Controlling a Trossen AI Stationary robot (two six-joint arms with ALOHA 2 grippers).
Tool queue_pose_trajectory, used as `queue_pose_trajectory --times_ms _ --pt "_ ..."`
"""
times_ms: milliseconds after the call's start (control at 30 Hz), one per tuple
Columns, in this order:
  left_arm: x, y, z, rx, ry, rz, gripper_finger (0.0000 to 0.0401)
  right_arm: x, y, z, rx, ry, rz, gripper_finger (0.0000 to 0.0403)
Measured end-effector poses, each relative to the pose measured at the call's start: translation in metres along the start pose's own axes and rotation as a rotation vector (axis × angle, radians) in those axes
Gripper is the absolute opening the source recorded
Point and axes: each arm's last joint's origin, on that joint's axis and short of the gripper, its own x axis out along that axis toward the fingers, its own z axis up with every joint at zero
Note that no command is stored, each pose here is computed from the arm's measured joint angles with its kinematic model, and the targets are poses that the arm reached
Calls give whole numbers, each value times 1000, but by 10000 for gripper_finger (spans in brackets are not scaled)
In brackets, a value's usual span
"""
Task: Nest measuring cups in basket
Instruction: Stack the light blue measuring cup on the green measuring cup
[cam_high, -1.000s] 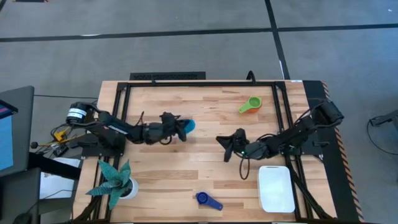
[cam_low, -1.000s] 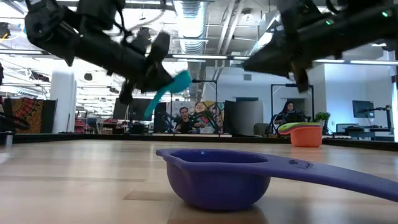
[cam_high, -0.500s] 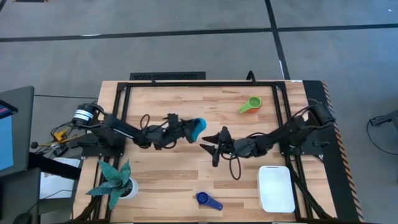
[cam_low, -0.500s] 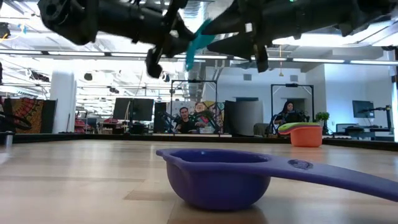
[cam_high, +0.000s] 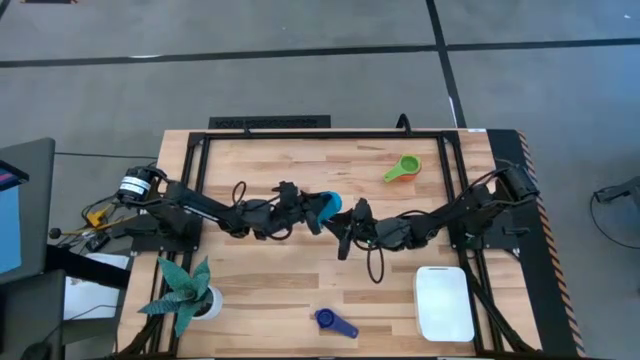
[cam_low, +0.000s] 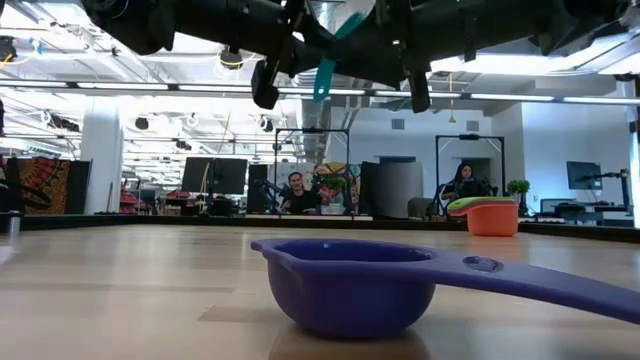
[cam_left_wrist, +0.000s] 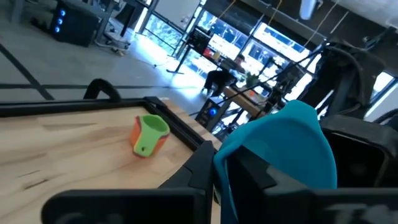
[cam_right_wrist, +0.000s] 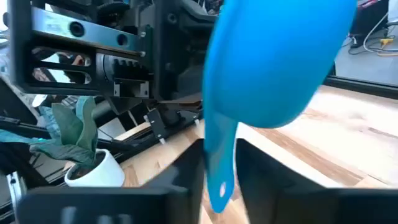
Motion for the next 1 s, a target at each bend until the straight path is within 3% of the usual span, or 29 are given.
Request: queue_pose_trajectory --times_ms 233,533,767,1000 --pt "0 1 -2 21 25 -13 29 2 -4 1 2 -6 -32 13" --pt "-1 4 -7 143 75 35 84 -3 -14 -1 234 25 -19 8" --pt "-2 6 -10 221 122 40 127 -42 -65 0 400 -47 -76 5" --pt "-4 10 -18 319 202 40 138 -89 -114 -1 528 -116 -129 5"
